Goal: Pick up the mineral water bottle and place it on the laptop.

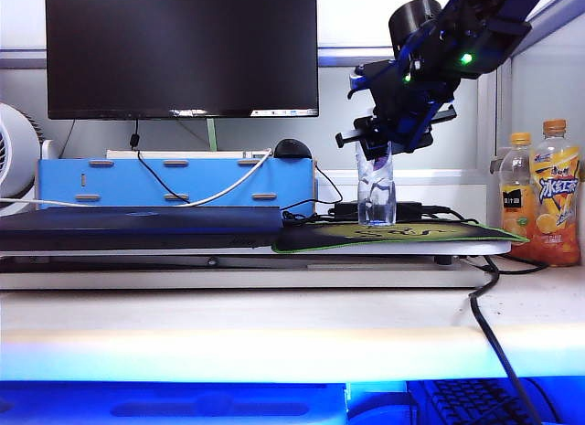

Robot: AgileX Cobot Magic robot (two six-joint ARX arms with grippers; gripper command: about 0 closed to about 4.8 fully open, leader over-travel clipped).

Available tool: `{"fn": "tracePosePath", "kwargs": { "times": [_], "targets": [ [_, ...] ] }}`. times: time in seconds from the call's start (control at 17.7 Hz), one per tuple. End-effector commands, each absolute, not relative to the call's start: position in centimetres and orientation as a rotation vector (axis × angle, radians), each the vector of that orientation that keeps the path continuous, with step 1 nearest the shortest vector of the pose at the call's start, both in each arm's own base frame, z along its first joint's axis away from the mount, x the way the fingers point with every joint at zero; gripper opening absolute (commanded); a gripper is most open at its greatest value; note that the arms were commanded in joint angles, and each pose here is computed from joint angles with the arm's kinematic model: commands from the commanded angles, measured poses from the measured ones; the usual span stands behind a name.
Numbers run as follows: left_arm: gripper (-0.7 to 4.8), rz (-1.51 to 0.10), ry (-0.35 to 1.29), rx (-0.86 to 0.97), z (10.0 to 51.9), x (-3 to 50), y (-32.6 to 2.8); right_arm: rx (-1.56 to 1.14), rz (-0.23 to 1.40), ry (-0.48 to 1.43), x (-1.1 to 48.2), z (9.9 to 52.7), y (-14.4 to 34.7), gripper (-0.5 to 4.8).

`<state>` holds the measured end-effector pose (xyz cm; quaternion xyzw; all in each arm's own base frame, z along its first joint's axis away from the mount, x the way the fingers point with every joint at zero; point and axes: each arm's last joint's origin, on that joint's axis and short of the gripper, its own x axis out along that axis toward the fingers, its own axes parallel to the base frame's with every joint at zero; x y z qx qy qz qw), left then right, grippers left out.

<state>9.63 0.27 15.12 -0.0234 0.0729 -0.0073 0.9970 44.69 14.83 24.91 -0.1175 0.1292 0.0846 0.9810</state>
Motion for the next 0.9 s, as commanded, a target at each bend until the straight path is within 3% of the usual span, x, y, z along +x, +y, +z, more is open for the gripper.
{"fn": "tracePosePath", "kwargs": {
  "times": [0.06, 0.23, 0.45, 0.9],
  "targets": [
    [-0.02, -0.017, 0.143, -0.045, 15.1, 9.6, 0.3, -0.199, 0.198, 0.127, 44.6, 28.7, 15.1, -0.01],
    [-0.02, -0.017, 0.143, -0.045, 15.1, 9.6, 0.3, -0.165, 0.305, 0.05, 44.1, 31.7, 15.9, -0.01],
    [-0.02, -0.017, 0.143, -0.046, 15.1, 9.6, 0.3, -0.053, 0.591, -0.035, 42.5, 35.2, 17.7, -0.01],
    [-0.02, -0.017, 0.143, -0.046, 15.1, 9.6, 0.3, -0.034, 0.789, -0.031, 40.6, 34.8, 23.0, -0.01]
  ]
}}
